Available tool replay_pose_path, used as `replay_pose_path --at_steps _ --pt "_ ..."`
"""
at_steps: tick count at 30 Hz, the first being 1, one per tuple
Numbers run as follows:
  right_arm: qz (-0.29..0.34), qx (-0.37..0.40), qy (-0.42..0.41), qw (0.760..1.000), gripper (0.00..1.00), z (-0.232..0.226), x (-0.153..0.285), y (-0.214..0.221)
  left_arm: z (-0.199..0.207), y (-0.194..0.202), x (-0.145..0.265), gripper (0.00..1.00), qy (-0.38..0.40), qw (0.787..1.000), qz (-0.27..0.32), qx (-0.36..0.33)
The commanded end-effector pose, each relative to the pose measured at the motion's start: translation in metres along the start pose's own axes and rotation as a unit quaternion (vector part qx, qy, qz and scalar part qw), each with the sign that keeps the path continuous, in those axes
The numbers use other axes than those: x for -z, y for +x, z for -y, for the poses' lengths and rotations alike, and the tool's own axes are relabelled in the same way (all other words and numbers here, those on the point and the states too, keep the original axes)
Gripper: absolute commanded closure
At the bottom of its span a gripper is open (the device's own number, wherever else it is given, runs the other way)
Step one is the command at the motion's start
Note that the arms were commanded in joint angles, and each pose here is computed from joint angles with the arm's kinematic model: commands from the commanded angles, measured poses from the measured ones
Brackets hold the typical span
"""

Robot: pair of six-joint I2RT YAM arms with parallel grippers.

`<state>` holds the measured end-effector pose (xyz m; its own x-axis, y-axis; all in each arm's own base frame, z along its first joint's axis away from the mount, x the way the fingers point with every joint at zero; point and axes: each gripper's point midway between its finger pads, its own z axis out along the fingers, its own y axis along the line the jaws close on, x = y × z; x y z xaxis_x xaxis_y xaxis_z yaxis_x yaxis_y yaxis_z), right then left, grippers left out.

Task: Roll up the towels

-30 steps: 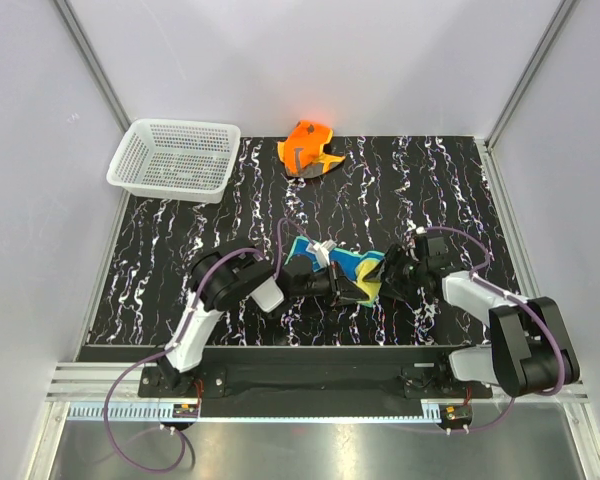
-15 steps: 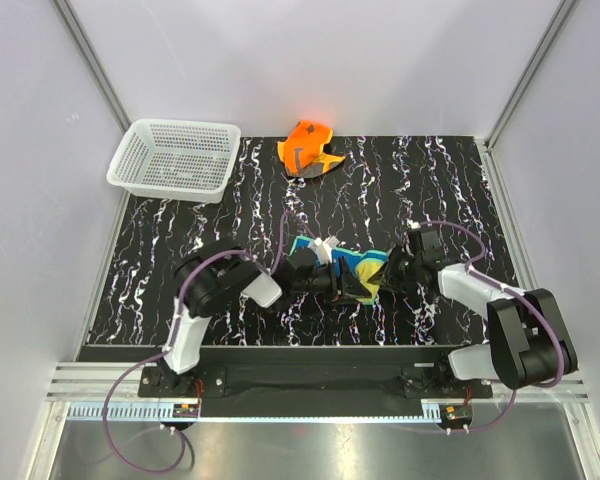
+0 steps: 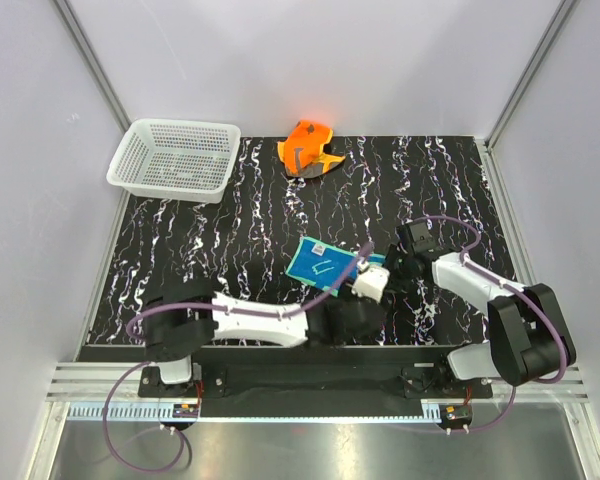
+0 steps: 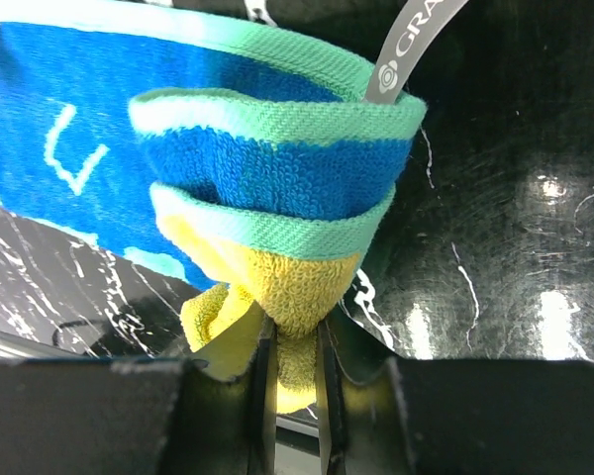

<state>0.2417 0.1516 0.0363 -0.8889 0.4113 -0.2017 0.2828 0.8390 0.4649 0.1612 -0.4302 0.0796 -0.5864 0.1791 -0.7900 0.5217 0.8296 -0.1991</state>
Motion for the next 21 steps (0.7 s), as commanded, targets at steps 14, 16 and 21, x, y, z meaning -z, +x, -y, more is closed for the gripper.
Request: replay_pose_path --at_steps 14,16,21 --pt "-0.013 0.009 0.001 1.0 0.88 -0.007 0.011 0.005 -0.007 0.007 -0.045 0.25 -0.149 0.972 0.063 -0.17" --pt "-0.015 0.007 -0.002 1.0 0.88 -0.006 0.012 0.008 -0.008 0.01 -0.049 0.25 -0.144 0.974 0.058 -0.164" --pt "-0.032 0.003 -0.007 0.999 0.89 -0.005 0.01 0.018 -0.015 0.011 -0.056 0.42 -0.141 0.978 0.056 -0.142"
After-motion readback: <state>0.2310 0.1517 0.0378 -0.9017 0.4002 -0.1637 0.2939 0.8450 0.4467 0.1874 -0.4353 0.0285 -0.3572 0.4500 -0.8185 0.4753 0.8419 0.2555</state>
